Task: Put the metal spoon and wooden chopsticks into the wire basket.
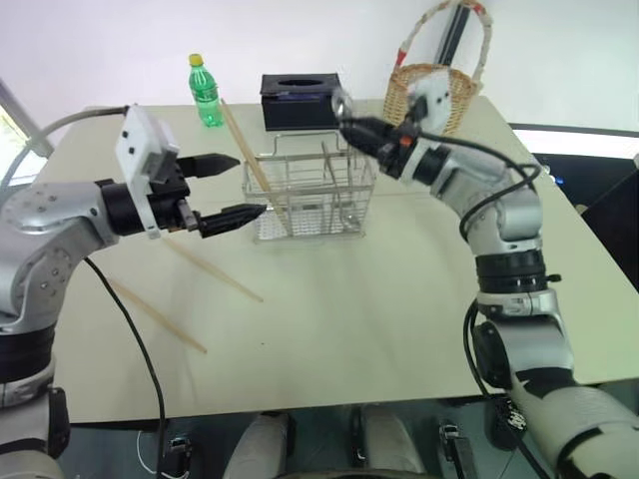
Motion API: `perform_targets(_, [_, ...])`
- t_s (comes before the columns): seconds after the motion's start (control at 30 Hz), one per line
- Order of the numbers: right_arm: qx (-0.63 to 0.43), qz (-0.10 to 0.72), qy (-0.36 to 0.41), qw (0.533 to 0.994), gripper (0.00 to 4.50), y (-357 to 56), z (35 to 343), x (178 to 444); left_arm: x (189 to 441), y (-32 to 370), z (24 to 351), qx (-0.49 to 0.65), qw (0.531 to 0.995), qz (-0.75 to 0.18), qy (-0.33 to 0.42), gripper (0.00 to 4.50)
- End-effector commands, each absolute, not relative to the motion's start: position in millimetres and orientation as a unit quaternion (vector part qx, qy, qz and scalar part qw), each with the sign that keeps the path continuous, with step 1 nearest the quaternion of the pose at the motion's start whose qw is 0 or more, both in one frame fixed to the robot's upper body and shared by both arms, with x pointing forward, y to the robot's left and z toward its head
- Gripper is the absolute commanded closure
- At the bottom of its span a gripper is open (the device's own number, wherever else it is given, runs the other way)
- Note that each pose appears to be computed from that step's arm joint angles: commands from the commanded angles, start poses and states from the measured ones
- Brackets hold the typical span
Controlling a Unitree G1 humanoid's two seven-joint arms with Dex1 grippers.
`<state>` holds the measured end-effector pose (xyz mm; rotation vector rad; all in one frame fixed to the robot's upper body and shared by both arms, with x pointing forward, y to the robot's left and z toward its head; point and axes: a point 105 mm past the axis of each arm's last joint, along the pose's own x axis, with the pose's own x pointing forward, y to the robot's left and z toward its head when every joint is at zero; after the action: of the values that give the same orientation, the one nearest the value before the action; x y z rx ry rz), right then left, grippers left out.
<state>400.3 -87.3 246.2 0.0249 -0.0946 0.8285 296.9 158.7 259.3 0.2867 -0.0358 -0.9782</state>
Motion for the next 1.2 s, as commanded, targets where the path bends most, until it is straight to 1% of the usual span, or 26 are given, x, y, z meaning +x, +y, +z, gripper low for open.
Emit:
perform_targets(0.03, [-0.005, 0.398, -0.098, 0.912, 0.64, -86, 273, 391, 292, 161, 273, 0.146, 0.877, -0.456, -0.044, 0.0])
perform_targets(0.2, [-0.007, 0.39, -0.117, 0.913, 0.64, -99, 289, 385, 295, 168, 278, 0.136, 0.891, -0.43, -0.051, 0.0])
perform_targets(0.33, [-0.044, 0.433, -0.16, 0.886, 0.64, -108, 317, 363, 304, 186, 289, 0.108, 0.929, -0.348, -0.064, 0.0])
perform_targets(0.4, [-0.063, 0.471, -0.175, 0.862, 0.64, -113, 329, 344, 318, 203, 294, 0.073, 0.962, -0.258, -0.058, 0.0])
perform_targets(0.43, [-0.076, 0.496, -0.178, 0.847, 0.64, -116, 333, 333, 325, 213, 295, 0.033, 0.978, -0.202, -0.051, 0.0])
perform_targets(0.53, [-0.122, 0.563, -0.162, 0.801, 0.64, -121, 330, 299, 331, 234, 302, -0.074, 0.992, -0.086, -0.048, 0.0])
perform_targets(0.57, [-0.135, 0.582, -0.147, 0.789, 0.64, -122, 325, 290, 333, 251, 300, -0.102, 0.994, -0.014, -0.042, 0.0])
perform_targets(0.6, [-0.144, 0.596, -0.133, 0.779, 0.64, -123, 319, 282, 333, 271, 295, -0.133, 0.989, 0.063, -0.027, 0.0])
perform_targets(0.63, [-0.151, 0.607, -0.117, 0.771, 0.64, -125, 313, 276, 329, 293, 281, -0.158, 0.976, 0.151, 0.007, 0.0])
perform_targets(0.7, [-0.156, 0.621, -0.097, 0.762, 0.64, -126, 303, 267, 313, 322, 247, -0.199, 0.935, 0.283, 0.081, 0.0])
perform_targets(0.77, [-0.153, 0.623, -0.089, 0.762, 0.64, -126, 296, 264, 301, 331, 222, -0.219, 0.902, 0.351, 0.126, 0.0])
perform_targets(0.83, [-0.149, 0.61, -0.085, 0.773, 0.64, -126, 289, 267, 293, 330, 201, -0.218, 0.884, 0.383, 0.154, 0.0])
perform_targets(0.9, [-0.145, 0.603, -0.084, 0.78, 0.64, -125, 285, 269, 288, 327, 187, -0.22, 0.873, 0.399, 0.172, 0.0])
perform_targets(1.03, [-0.128, 0.612, -0.076, 0.777, 0.64, -120, 278, 259, 289, 315, 152, -0.232, 0.855, 0.402, 0.233, 0.0])
perform_targets(1.2, [-0.107, 0.606, -0.074, 0.785, 0.64, -115, 277, 255, 298, 317, 140, -0.221, 0.852, 0.386, 0.275, 0.0])
